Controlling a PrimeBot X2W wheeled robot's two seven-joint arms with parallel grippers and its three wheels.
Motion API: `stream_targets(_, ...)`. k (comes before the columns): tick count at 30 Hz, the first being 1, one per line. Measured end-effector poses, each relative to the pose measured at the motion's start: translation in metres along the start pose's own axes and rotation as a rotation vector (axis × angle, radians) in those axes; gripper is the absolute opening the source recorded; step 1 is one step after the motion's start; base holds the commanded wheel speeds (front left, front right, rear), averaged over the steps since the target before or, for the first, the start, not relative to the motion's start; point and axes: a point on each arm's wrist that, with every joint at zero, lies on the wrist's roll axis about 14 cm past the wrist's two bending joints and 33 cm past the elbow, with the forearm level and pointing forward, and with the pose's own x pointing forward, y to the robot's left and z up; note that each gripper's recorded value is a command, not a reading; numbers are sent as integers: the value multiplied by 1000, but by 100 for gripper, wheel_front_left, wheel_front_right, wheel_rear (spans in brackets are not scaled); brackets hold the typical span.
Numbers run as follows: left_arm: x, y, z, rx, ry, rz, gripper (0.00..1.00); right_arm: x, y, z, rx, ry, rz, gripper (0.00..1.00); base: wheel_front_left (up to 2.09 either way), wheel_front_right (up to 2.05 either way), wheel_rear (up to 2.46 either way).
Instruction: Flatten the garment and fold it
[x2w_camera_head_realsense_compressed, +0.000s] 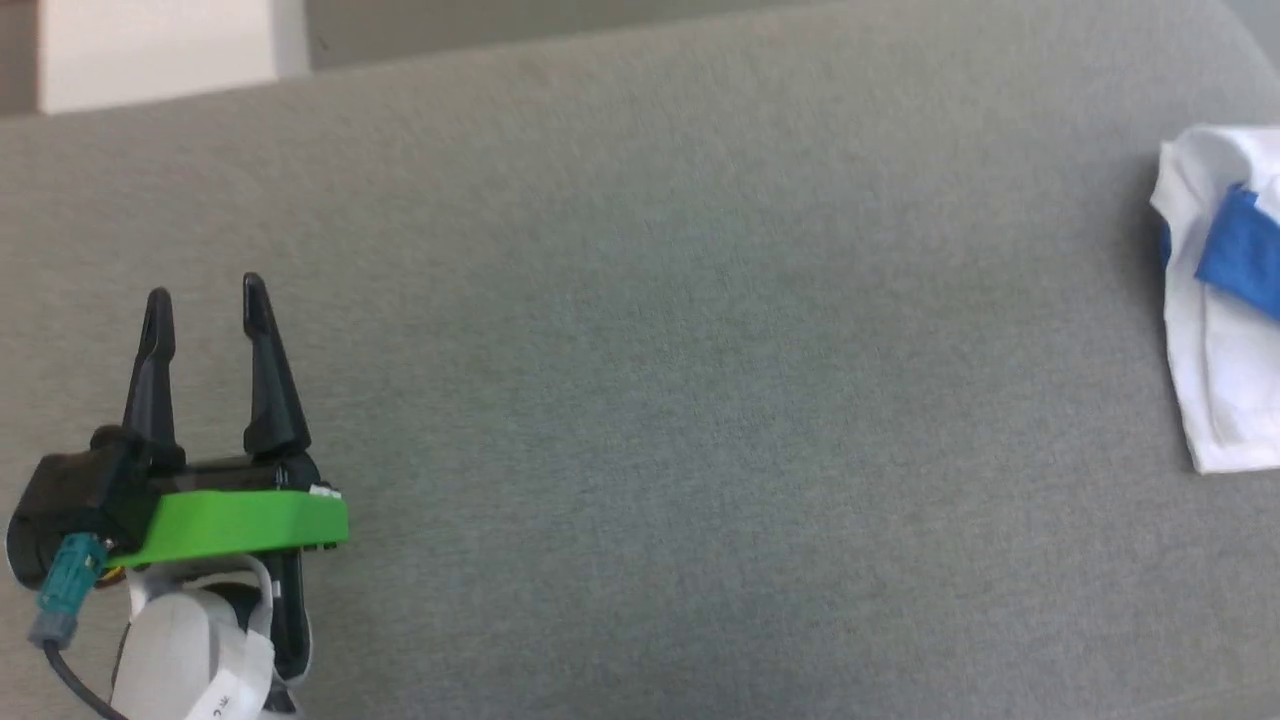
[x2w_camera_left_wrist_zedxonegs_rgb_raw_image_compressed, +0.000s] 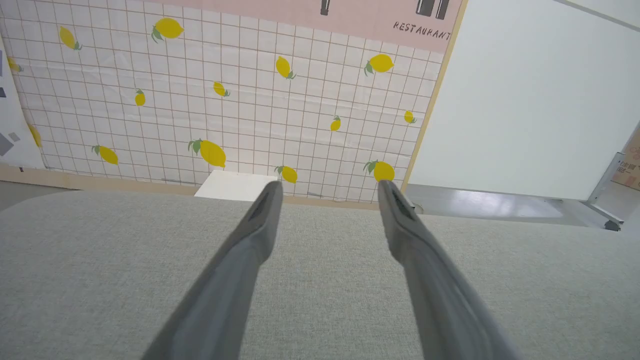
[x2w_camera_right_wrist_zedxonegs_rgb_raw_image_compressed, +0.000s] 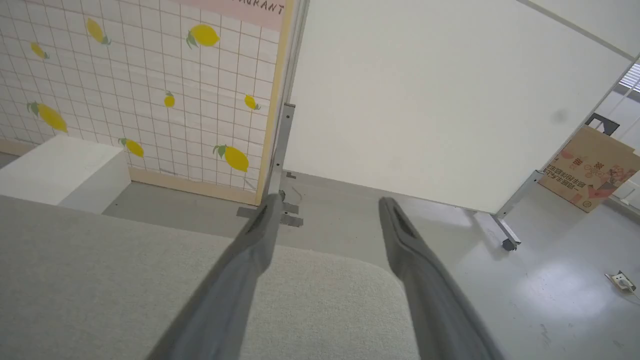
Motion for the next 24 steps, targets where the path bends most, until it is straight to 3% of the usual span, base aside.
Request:
stream_targets(5,-18,13,36,30,-65,63,100,-21,43,58,204,-298,55,100,0,0,0)
stream_targets(10,-41,30,62,58,-107,134,100,-50,89,77,389,-470,77,100,0,0,0)
stream_targets(13,-53,38,72,68,-122,170,100,-65,111,70,485,-495,77,100,0,0,0)
stream_targets(18,-70,46,85,78,-140,207,100,-87,128,54,508,-510,71,100,0,0,0)
stream_targets(24,-89,53,86,84,-129,246,100,-107,153,3,537,-391,100,100,0,0,0)
